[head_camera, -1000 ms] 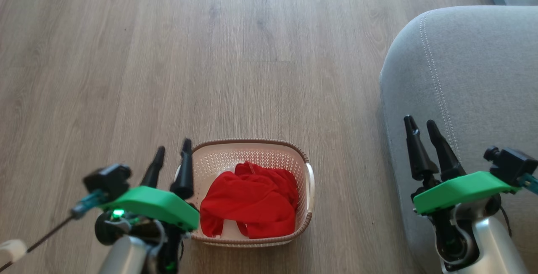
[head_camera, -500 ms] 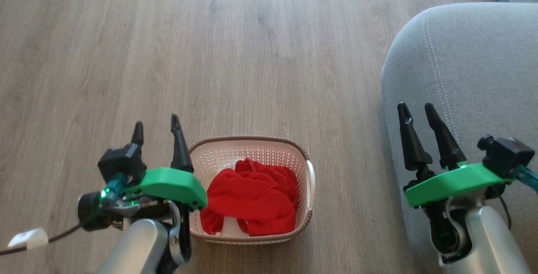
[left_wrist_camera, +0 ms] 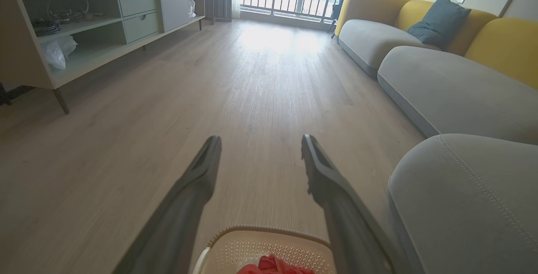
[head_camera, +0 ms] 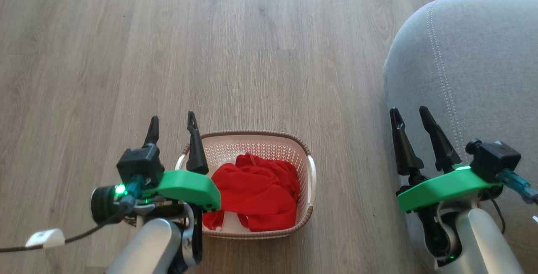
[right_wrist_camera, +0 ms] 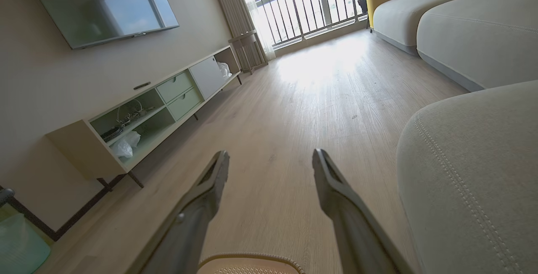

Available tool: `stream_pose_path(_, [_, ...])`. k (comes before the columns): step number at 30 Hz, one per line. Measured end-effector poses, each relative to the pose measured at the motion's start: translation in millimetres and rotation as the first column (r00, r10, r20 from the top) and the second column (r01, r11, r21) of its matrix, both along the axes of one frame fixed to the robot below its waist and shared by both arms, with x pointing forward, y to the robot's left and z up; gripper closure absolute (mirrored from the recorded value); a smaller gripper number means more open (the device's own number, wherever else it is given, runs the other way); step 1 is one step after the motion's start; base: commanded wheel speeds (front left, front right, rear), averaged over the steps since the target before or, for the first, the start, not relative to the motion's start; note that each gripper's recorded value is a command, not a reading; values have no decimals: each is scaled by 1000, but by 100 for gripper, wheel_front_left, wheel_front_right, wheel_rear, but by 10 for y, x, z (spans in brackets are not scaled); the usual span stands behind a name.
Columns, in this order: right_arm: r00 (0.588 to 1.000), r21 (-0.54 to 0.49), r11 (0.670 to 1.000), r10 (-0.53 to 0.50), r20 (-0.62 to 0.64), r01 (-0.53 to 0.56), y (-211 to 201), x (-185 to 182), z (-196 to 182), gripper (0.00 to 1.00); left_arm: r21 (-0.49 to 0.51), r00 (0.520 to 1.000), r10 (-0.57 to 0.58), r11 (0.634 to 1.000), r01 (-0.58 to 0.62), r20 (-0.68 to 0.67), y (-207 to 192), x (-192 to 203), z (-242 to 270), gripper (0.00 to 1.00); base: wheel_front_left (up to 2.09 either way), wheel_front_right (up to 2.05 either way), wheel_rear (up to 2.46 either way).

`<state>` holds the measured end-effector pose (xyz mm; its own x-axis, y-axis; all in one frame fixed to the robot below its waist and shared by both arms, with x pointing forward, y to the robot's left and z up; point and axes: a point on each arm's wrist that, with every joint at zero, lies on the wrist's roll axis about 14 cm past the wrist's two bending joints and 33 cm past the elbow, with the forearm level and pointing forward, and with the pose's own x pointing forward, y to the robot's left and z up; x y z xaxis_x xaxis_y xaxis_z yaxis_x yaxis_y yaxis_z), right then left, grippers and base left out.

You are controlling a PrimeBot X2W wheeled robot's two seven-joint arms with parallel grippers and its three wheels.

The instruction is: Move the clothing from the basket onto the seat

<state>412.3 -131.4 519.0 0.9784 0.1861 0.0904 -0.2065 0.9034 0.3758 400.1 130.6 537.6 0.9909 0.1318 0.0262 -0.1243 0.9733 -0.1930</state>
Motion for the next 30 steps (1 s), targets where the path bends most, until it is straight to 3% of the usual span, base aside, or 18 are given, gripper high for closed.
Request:
stream_pose_path(8, [1000,-48,999,-10,-21,9,-13,-1,-127,0,-31,999,-23,999,22,-33,50,23,-229,0,0,0,0])
stream_pose_path(15, [998,-112,994,-11,-66,4,-13,-23,-332,0,18,995,-72,997,73,-62,-7,15,-450,0,0,0,0])
stream_pose_path(21, [1000,-171,985,8,-30,-13,48,82,-281,0,96,994,-103,990,107,-46,-44,50,-473,0,0,0,0])
stream_pose_path(30, [998,-259,966,4,-58,-19,-3,274,-538,0,164,959,-223,954,252,-173,-322,213,-1001,0,0,0,0])
